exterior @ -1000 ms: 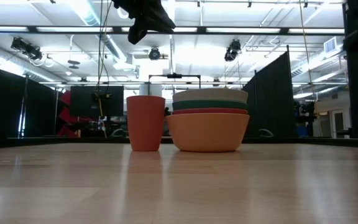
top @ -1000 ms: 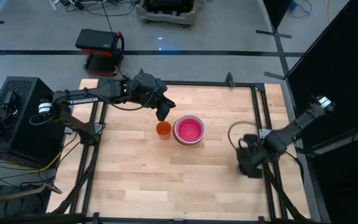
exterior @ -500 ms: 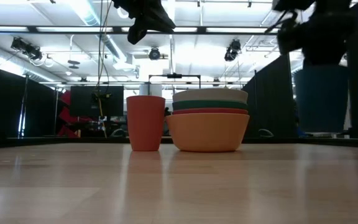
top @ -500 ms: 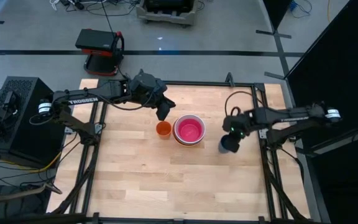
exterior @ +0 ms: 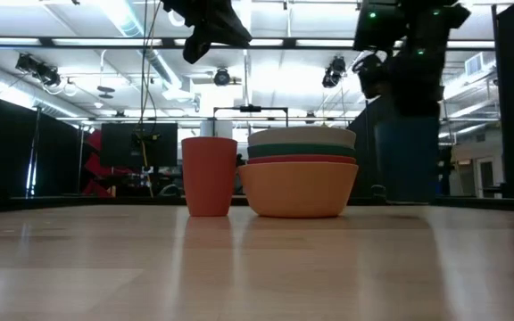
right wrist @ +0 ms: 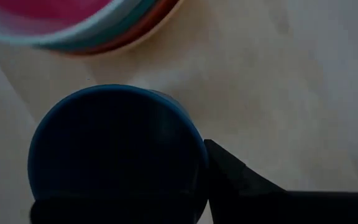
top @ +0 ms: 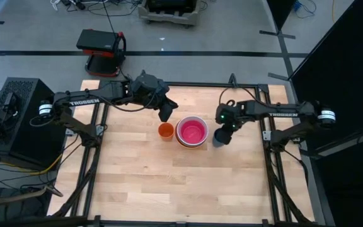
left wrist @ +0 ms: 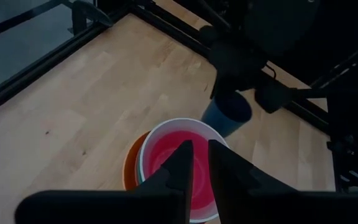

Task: Nest bowls inside each other
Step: Move the blue cup to the right of the stacked bowls

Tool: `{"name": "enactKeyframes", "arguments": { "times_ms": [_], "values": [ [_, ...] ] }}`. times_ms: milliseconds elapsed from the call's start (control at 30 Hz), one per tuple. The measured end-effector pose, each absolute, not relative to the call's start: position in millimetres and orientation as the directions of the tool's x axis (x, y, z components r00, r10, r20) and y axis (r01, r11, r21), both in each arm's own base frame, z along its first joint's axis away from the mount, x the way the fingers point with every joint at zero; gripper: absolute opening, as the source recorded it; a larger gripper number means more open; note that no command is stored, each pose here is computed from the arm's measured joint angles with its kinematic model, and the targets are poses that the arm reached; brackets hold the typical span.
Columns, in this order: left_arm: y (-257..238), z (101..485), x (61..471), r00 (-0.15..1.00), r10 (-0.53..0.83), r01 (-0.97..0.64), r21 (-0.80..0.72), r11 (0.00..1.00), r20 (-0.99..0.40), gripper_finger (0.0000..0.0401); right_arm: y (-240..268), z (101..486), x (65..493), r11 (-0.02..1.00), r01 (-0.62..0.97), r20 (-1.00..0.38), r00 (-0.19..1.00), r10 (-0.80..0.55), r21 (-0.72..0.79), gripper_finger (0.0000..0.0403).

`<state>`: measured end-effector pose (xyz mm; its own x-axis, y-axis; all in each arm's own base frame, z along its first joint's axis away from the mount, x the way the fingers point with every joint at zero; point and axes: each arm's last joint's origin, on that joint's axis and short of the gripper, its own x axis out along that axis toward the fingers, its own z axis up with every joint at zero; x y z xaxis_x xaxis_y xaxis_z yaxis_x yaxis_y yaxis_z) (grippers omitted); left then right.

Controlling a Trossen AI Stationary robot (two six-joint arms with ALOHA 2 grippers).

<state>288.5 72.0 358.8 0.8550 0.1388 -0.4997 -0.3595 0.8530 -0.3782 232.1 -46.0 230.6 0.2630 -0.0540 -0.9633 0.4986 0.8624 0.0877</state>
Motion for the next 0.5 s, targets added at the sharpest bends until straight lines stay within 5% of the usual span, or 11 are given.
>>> {"name": "enactKeyframes", "arguments": {
  "times_ms": [500],
  "values": [
    [72.3,358.8,288.4,0.853,0.149,-0.364,-0.364,0.857,-0.5,0.0035,-55.4,229.4,251.2,0.894,0.447,-0.968,0.213,-0.129,-0.021,0.0]
  ]
}}
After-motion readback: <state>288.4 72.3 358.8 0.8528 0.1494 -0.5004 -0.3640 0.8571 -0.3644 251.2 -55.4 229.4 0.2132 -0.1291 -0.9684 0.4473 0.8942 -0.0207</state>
